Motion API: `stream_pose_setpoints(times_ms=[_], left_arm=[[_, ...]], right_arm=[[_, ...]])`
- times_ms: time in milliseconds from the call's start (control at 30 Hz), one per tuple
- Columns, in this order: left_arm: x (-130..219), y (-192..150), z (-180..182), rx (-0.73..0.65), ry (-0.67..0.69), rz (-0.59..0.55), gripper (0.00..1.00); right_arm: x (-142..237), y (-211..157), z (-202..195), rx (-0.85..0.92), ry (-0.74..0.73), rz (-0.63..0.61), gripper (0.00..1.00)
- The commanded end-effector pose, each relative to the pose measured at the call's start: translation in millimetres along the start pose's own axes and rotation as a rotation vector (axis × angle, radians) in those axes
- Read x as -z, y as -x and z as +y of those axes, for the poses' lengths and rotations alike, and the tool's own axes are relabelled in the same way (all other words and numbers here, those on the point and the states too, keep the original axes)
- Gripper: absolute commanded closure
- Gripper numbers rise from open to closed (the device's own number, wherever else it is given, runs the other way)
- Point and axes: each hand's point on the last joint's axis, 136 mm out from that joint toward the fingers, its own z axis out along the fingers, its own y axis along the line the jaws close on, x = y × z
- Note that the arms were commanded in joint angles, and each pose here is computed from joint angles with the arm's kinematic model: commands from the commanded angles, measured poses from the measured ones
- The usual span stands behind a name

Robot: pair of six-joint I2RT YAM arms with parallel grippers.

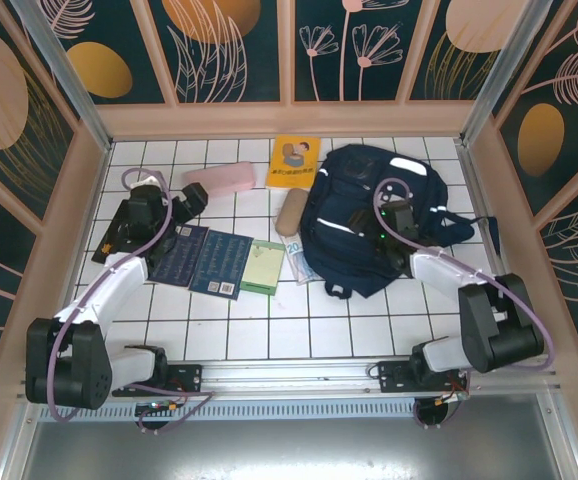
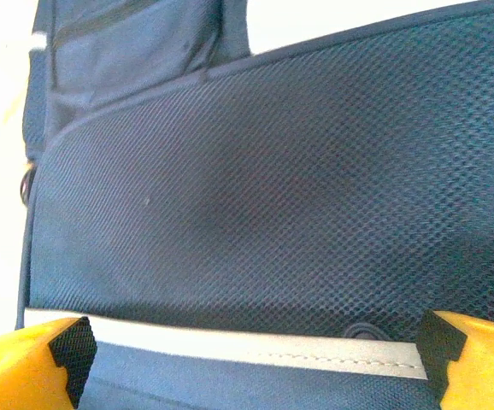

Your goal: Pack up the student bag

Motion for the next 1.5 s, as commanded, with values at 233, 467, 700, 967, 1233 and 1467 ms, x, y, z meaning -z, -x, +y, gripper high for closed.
stream_pose_setpoints(times_ms=[233, 467, 700, 967, 1233, 1467], left_arm=[[-8, -38, -36, -0.032, -0.019, 0.085, 0.03], [-10, -66, -69, 0.002, -0.082, 0.163, 0.08], [-18, -120, -100, 0.02, -0.115, 0.298, 0.15], [-27, -166, -133, -0.003, -0.129, 0.42, 0.18], [-29, -205, -156, 0.038, -0.126, 0.506, 0.23], [-37, -239, -165, 0.014, -0.103, 0.585, 0.27]], right_arm=[[8, -13, 59, 0.183, 0.086, 0.071, 0.01], [19, 35, 35, 0.275, -0.039, -0.035, 0.01], [16, 63, 21, 0.264, -0.08, -0.083, 0.01], [21, 74, 6, 0.242, -0.088, -0.123, 0.01], [42, 78, -16, 0.214, -0.101, -0.203, 0.01], [46, 71, -20, 0.193, -0.077, -0.213, 0.01]])
